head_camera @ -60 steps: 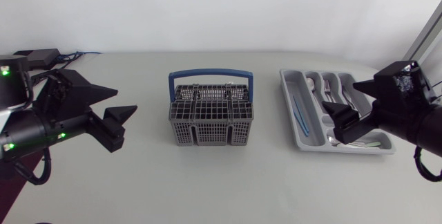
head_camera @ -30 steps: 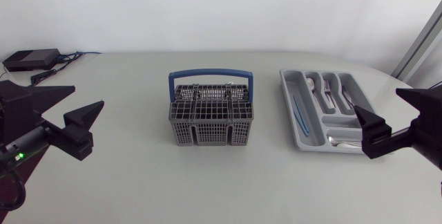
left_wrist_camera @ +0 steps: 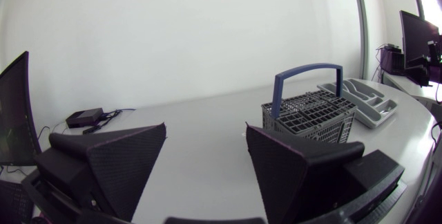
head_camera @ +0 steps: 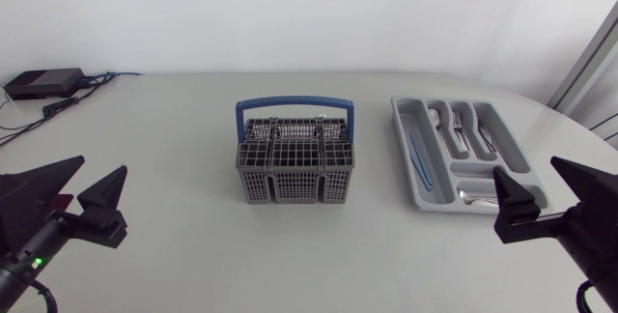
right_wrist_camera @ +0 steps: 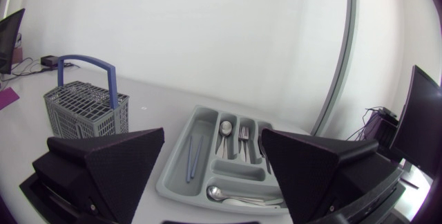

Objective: Unload the cutlery basket into the drawer organizer.

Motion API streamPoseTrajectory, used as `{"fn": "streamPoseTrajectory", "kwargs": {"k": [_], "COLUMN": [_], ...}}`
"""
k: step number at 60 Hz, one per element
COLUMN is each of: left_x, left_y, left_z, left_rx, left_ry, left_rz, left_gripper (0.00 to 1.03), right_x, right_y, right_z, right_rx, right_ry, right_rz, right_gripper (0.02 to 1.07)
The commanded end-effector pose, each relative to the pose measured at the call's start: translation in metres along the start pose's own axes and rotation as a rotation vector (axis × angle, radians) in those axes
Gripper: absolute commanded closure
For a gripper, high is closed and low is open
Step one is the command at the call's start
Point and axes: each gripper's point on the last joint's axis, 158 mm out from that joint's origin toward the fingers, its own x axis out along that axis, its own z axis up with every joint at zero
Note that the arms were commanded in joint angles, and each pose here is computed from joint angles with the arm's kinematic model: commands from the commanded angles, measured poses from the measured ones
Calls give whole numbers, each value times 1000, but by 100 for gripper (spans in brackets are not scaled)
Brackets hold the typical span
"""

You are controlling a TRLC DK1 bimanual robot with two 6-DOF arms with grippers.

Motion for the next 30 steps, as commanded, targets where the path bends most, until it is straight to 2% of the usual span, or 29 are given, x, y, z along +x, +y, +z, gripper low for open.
{"fn": "streamPoseTrajectory", "kwargs": {"k": [1, 15, 30], "left_x": [-1, -4, -4], "left_y": [5, 19, 19], "left_z": [-11, -32, -33], "left_rx": [-55, -149, -151], "left_ry": [-11, -72, -74], "left_rz": [32, 117, 119], "left_gripper": [4, 4, 4], "right_x": [1, 2, 2], "right_y": [0, 0, 0], "right_z": [-11, -31, -31], "right_rx": [67, 184, 187], "right_ry": [-14, -84, -87], "right_rz": [-8, -23, -23], "right_gripper": [6, 6, 6]}}
